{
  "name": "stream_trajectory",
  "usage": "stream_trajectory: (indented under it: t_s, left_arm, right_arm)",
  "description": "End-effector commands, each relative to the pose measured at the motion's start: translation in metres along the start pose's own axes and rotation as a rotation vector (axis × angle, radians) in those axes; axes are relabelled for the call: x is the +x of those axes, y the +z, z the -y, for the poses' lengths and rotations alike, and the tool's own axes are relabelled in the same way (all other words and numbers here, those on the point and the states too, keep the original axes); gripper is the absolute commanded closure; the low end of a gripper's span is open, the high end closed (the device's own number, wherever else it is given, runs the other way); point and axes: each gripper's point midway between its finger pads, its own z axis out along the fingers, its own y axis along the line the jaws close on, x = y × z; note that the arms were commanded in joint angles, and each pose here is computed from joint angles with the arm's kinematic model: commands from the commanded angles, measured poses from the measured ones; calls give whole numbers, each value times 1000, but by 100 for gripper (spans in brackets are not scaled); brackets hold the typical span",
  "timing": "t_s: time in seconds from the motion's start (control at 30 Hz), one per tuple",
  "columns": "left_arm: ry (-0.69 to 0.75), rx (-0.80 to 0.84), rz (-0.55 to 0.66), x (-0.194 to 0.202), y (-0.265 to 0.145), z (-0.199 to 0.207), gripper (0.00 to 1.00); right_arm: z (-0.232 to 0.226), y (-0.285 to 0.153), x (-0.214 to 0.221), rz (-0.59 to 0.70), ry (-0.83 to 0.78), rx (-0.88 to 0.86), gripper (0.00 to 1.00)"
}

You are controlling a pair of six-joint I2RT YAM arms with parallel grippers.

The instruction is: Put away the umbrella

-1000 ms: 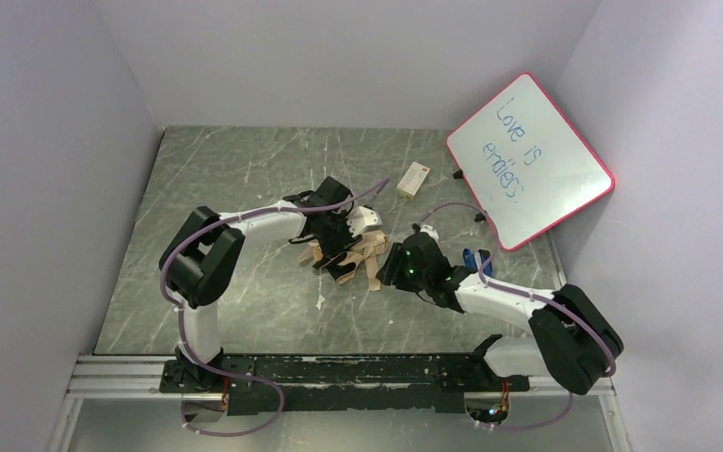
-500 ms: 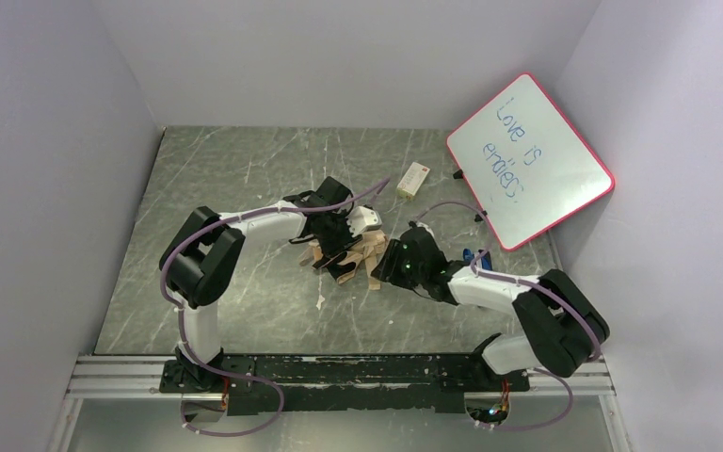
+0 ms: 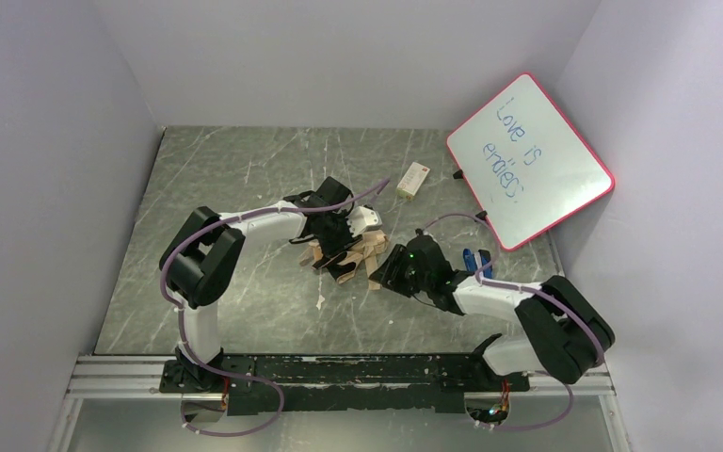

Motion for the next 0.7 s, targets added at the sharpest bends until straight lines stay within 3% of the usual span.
stream_trajectory:
  t_s: [0.0, 0.33, 0.67]
  left_arm:
    - [14, -76, -237, 69, 16, -11, 95]
    - [13, -72, -241, 70, 18, -11, 95]
    - [10, -74, -244, 71, 18, -11, 95]
  right_arm:
    - [17, 7, 13, -54, 19, 57, 49]
    - [12, 9, 16, -46, 77, -3, 49]
    - [-15, 13, 14, -34, 88, -183, 48]
